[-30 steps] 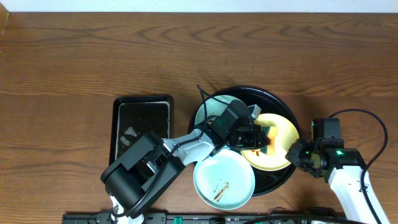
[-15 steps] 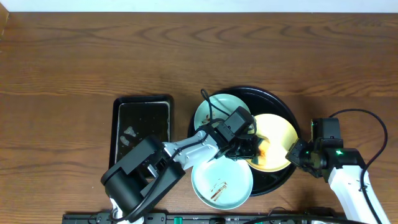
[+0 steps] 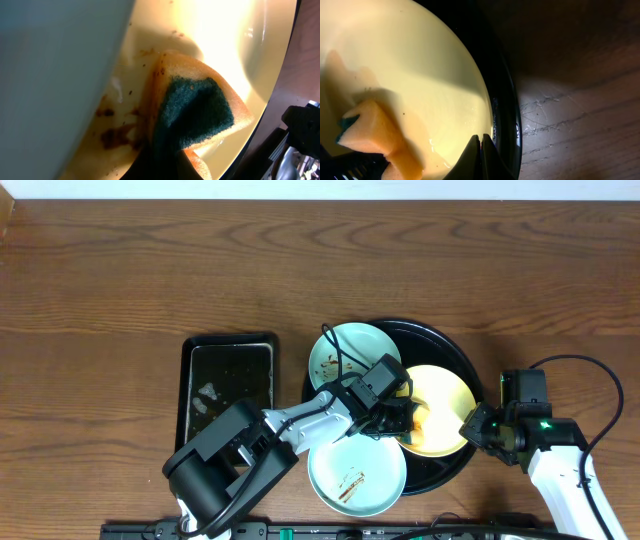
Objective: Clean dirty plates on tray and stack at the side
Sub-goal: 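Scrub the yellow plate surface with the sponge in the left gripper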
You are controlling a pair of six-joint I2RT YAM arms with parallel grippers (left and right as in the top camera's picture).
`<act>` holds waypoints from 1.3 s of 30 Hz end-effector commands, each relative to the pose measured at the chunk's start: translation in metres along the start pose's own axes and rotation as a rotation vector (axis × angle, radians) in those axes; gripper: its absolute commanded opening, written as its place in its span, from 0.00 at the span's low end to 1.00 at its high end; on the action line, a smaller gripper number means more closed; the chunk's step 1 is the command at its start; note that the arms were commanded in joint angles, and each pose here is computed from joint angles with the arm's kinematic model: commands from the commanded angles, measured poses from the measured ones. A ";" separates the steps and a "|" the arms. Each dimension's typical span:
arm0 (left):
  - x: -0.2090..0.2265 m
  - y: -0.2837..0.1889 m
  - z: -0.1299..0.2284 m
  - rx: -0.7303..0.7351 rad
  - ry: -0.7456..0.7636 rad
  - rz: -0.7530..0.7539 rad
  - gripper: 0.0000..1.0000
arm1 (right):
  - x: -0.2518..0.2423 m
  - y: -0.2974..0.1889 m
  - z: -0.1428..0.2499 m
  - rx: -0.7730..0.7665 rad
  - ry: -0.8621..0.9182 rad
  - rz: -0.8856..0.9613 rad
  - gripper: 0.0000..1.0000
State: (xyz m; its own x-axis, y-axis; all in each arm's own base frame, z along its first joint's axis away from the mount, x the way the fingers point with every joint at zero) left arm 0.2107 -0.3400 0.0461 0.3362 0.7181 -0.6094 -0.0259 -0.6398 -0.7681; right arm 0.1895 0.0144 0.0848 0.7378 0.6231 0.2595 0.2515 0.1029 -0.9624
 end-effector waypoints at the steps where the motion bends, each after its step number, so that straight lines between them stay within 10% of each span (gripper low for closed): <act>1: 0.030 0.005 0.004 -0.023 -0.015 -0.152 0.07 | 0.004 -0.004 -0.004 -0.026 0.005 -0.002 0.02; 18: 0.075 -0.016 -0.021 -0.111 -0.050 -0.298 0.15 | 0.004 -0.004 -0.004 -0.024 0.005 0.000 0.01; 34: 0.064 -0.014 -0.023 -0.091 -0.028 -0.228 0.54 | 0.004 -0.004 -0.004 -0.028 0.004 -0.005 0.01; 37: 0.053 -0.014 -0.027 -0.085 -0.010 -0.178 0.55 | 0.005 -0.004 -0.005 -0.031 0.004 -0.009 0.01; 39: 0.049 -0.015 -0.030 -0.085 -0.002 -0.160 0.34 | 0.005 -0.004 -0.005 -0.031 0.004 -0.009 0.02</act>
State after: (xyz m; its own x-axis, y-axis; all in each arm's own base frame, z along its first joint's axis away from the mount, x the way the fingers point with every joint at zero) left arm 0.2568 -0.3153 0.0574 0.3447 0.7768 -0.5269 0.1342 -0.5964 -0.7914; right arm 0.1907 0.0135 0.0852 0.7376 0.6232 0.2598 0.2577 0.0958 -0.9615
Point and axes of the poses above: each gripper's point midway between its finger pads, its own y axis out along the fingers, its own x axis along the line the jaws close on, z = x × y, the point moved 5 cm from there along -y, back along the fingers, and after that the axes turned 15 degrees about y, right-handed, at the moved point
